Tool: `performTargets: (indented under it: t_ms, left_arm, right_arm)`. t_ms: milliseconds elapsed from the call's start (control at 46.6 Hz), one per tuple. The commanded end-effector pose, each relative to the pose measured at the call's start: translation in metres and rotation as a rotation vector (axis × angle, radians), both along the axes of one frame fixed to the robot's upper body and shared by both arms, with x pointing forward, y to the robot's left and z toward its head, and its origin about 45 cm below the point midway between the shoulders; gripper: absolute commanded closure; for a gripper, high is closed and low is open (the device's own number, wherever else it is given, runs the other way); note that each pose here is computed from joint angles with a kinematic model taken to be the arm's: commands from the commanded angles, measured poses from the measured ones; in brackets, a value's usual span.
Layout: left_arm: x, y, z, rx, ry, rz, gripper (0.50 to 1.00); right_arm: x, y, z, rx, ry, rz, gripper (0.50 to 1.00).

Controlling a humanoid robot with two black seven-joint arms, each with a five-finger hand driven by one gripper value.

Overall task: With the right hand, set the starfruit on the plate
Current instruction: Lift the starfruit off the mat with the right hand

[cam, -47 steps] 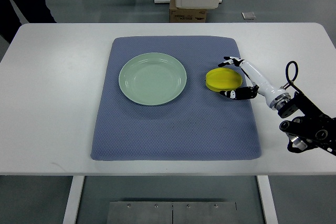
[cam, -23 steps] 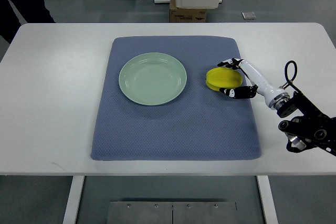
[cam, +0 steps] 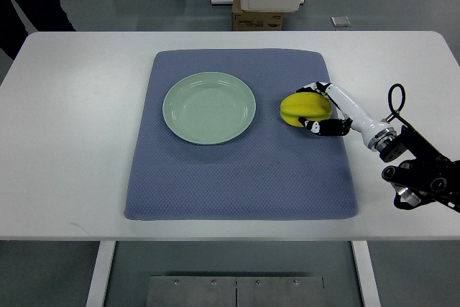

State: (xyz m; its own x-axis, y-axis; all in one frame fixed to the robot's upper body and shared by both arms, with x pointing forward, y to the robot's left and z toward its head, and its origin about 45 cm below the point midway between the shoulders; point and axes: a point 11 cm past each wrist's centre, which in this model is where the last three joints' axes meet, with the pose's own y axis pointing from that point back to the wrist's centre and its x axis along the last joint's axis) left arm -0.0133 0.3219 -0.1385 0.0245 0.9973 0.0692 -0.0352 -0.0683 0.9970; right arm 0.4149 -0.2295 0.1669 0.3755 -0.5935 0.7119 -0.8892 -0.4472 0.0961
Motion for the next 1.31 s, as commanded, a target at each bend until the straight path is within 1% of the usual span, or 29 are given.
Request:
performTargets:
  t_ms: [0, 773, 966, 1288]
  left_arm:
    - [0.000, 0.000, 0.000, 0.000, -0.001, 0.000, 0.500]
    - [0.000, 0.000, 0.000, 0.000, 0.000, -0.001, 0.500]
    - [0.000, 0.000, 0.000, 0.000, -0.001, 0.000, 0.500]
    - [0.000, 0.000, 0.000, 0.000, -0.001, 0.000, 0.500]
  right_arm:
    - [0.001, 0.001, 0.002, 0.004, -0.006, 0.002, 1.000]
    - [0.013, -0.002, 0.018, 0.097, -0.004, -0.066, 1.000]
    - [0.021, 0.001, 0.032, 0.156, -0.038, -0.086, 1.000]
    - [0.028, 0.003, 0.046, 0.163, -0.064, -0.083, 1.000]
